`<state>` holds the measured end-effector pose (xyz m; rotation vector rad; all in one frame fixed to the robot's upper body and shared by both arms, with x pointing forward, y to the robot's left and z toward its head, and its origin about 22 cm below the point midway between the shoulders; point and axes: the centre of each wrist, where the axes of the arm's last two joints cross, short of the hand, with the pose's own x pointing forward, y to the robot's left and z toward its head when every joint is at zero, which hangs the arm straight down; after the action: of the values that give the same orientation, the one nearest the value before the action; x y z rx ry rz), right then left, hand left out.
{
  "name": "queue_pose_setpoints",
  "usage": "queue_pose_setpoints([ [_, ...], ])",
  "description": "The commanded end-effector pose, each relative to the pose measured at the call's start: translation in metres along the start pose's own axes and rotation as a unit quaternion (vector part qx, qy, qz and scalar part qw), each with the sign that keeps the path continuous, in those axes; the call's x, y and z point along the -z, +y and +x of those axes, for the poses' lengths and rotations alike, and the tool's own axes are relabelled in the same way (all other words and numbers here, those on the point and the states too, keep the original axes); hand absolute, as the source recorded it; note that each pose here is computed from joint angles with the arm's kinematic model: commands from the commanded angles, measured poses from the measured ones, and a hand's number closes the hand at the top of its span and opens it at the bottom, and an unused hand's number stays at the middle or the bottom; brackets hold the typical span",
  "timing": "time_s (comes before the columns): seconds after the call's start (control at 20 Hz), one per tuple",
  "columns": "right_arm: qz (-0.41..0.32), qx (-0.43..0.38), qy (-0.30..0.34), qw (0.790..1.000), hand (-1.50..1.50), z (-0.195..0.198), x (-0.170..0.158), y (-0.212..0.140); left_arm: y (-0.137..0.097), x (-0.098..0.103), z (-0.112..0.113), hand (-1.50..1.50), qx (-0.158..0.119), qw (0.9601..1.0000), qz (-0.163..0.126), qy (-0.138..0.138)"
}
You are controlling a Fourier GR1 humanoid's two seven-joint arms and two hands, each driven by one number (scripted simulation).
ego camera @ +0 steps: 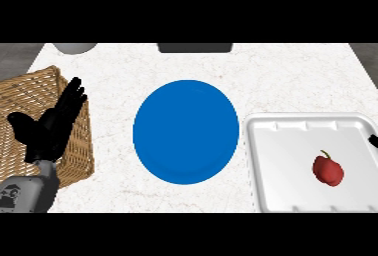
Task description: Pick the bell pepper from the tray and place it in the plate
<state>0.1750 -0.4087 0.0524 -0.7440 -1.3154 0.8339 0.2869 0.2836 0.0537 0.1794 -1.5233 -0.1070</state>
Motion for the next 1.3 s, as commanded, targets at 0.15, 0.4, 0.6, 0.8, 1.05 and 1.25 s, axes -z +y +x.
queue_pose_setpoints([
  [0.15, 0.037, -0.071, 0.050, 0.996, -1.50, 0.023, 0.021, -0.007, -0.001, 0.002, -0.027, 0.00, -0.012, 0.9982, -0.002, 0.059],
  [0.4, 0.068, -0.088, 0.067, 0.992, -1.50, 0.033, 0.028, 0.022, 0.003, -0.017, -0.052, 0.00, -0.012, 0.9982, 0.003, 0.059],
  [0.6, 0.097, -0.090, 0.081, 0.988, -1.50, 0.029, 0.043, 0.006, -0.017, -0.007, -0.027, 0.00, -0.007, 0.9982, -0.008, 0.059],
  [0.8, 0.090, -0.098, 0.096, 0.986, -1.50, 0.029, 0.054, 0.029, -0.006, -0.004, -0.036, 0.00, -0.004, 0.9985, 0.003, 0.055],
  [1.05, 0.094, -0.116, 0.094, 0.984, -1.50, 0.035, 0.063, 0.029, 0.000, 0.003, -0.028, 0.00, -0.007, 0.9983, -0.004, 0.057],
  [1.25, 0.104, -0.129, 0.099, 0.981, -1.50, 0.037, 0.064, 0.032, 0.018, -0.012, -0.026, 0.00, -0.012, 0.9983, 0.004, 0.057],
])
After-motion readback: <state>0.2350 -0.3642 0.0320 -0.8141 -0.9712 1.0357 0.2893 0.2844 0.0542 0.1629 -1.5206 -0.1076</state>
